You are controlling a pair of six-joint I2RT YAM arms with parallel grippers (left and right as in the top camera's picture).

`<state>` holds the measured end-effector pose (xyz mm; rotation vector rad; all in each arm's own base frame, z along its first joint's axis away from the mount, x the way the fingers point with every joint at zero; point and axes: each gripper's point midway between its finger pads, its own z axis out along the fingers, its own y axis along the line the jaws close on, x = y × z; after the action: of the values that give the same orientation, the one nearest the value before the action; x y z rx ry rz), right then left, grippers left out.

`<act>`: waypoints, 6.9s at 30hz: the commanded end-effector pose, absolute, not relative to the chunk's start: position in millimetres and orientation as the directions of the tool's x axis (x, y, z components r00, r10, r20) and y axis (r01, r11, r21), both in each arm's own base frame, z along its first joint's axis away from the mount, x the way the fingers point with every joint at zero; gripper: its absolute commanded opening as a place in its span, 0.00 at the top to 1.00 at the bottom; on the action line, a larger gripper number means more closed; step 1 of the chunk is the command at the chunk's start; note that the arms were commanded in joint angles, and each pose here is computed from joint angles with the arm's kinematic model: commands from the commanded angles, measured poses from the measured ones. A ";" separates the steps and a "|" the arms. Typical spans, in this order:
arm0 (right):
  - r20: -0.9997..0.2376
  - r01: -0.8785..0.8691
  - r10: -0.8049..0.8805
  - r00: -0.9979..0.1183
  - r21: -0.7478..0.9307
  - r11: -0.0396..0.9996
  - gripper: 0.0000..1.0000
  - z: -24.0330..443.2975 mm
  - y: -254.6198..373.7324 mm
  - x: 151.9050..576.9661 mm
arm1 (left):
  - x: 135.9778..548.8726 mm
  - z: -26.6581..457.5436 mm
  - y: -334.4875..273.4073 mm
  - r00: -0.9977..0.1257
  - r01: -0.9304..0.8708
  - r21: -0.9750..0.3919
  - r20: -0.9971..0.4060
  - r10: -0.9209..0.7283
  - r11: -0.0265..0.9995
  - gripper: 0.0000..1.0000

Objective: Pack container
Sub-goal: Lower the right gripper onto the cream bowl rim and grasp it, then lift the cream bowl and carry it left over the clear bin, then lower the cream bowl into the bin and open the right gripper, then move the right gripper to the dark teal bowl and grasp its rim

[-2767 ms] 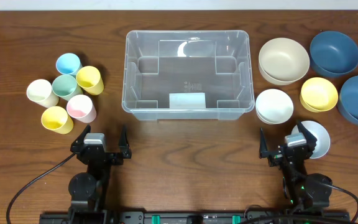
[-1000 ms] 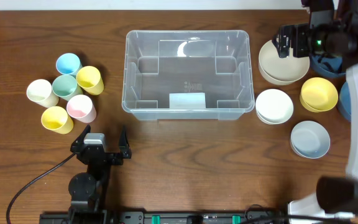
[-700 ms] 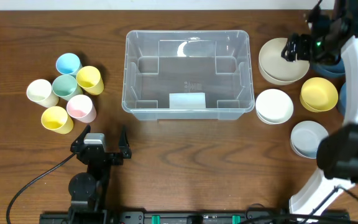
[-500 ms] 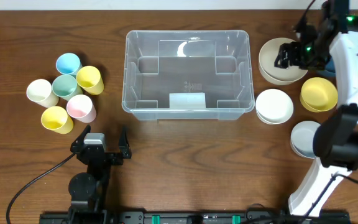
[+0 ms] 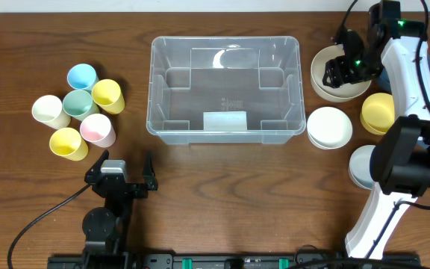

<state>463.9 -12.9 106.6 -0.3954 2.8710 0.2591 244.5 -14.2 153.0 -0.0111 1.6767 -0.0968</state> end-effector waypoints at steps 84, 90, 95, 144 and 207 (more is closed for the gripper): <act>-0.414 -0.671 -0.621 -0.666 -0.031 0.741 0.99 241.2 240.8 430.7 | 243.7 137.5 -13.2 -0.154 0.041 -0.081 -0.985 -0.074 0.996 0.02; -0.255 -0.778 -0.773 -0.581 -0.105 0.620 0.99 206.7 252.2 403.9 | 243.7 137.5 -13.2 -0.154 0.041 -0.081 -0.985 -0.074 0.996 0.02; -0.159 -0.806 -0.805 -0.571 -0.078 0.587 0.99 168.5 246.5 397.7 | 243.7 137.5 -13.2 -0.154 0.041 -0.081 -0.985 -0.074 0.996 0.02; -0.224 -0.736 -0.742 -0.632 -0.126 0.665 0.27 75.6 222.6 454.5 | 243.7 137.5 -13.2 -0.154 0.041 -0.081 -0.985 -0.074 0.996 0.02; -0.294 0.265 0.234 -0.927 -0.071 0.962 0.37 135.5 -139.1 500.2 | 243.7 137.5 -13.2 -0.154 0.041 -0.081 -0.985 -0.074 0.996 0.02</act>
<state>501.1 -126.3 160.4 0.3239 2.7862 -0.1640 244.5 -14.2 153.1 -0.0111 1.6763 -0.0968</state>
